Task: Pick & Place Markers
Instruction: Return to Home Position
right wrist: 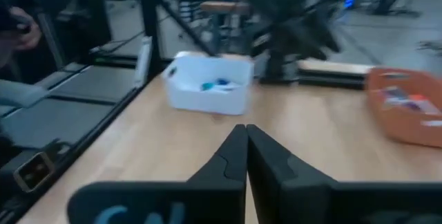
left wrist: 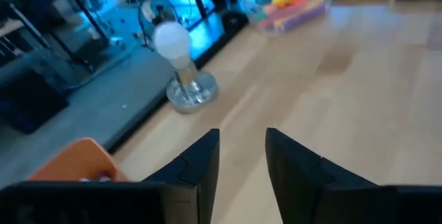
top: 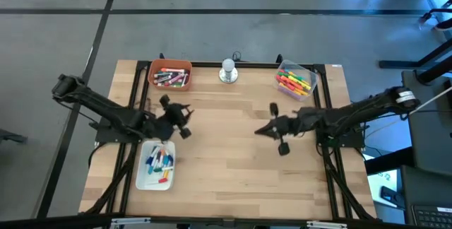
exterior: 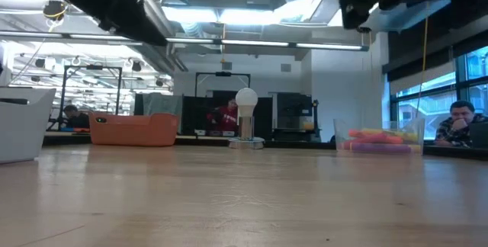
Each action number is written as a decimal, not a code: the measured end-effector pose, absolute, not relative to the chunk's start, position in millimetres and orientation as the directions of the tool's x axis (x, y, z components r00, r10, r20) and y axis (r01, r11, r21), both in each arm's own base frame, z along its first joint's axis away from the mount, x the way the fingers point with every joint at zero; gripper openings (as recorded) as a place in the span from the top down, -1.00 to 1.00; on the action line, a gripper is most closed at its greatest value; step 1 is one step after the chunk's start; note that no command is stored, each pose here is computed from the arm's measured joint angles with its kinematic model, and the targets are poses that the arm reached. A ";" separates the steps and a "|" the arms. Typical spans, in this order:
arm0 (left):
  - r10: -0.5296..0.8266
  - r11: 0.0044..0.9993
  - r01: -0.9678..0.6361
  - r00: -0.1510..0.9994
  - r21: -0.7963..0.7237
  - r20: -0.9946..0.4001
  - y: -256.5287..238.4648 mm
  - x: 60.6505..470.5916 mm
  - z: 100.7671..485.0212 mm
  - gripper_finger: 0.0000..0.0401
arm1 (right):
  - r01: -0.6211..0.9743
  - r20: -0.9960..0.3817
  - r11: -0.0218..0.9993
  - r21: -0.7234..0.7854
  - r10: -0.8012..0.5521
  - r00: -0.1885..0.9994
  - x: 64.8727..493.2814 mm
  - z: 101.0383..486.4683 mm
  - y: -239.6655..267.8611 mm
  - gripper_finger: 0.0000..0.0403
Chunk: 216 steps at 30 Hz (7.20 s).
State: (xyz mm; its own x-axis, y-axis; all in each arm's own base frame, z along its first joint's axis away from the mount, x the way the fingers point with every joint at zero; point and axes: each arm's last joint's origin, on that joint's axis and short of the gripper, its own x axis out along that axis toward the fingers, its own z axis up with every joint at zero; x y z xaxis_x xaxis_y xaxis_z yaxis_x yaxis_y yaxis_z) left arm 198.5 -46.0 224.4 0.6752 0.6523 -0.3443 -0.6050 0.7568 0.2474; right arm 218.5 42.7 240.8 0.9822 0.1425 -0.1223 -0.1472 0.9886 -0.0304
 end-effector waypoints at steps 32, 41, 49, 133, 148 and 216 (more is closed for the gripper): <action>0.540 0.838 -0.542 0.840 0.064 0.046 18.1 124.1 201.4 0.70 | -0.019 0.027 0.997 0.071 0.017 0.999 131.2 207.2 -13.5 0.99; 0.485 0.874 -0.486 0.874 0.006 0.027 16.3 120.4 192.9 0.70 | -0.024 0.055 0.999 0.037 0.022 0.998 116.4 211.0 -11.3 1.00; 0.441 0.897 -0.441 0.897 -0.022 0.036 15.0 120.3 183.7 0.70 | -0.019 0.027 0.998 0.054 0.017 0.999 109.8 208.1 -10.5 1.00; 0.190 0.978 -0.190 0.982 0.082 0.013 9.3 98.1 167.4 0.70 | 0.043 -0.051 0.996 0.077 -0.039 0.998 102.0 161.8 -11.2 0.84; 0.190 0.978 -0.190 0.982 0.081 0.013 9.3 98.1 167.3 0.71 | 0.043 -0.051 0.996 0.076 -0.039 0.998 102.0 161.8 -11.2 0.84; 0.190 0.978 -0.191 0.982 0.082 0.013 9.4 98.1 167.3 0.69 | 0.042 -0.050 0.996 0.076 -0.039 0.998 102.0 161.9 -11.2 0.84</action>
State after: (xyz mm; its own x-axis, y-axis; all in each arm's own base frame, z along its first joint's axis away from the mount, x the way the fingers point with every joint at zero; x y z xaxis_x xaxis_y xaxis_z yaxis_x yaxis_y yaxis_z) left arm 98.1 9.4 167.3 0.9816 0.1903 0.0130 -0.1908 0.9782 0.0818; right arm 102.0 -11.2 161.9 0.9980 -0.0387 -0.0499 0.0425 0.9962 0.0759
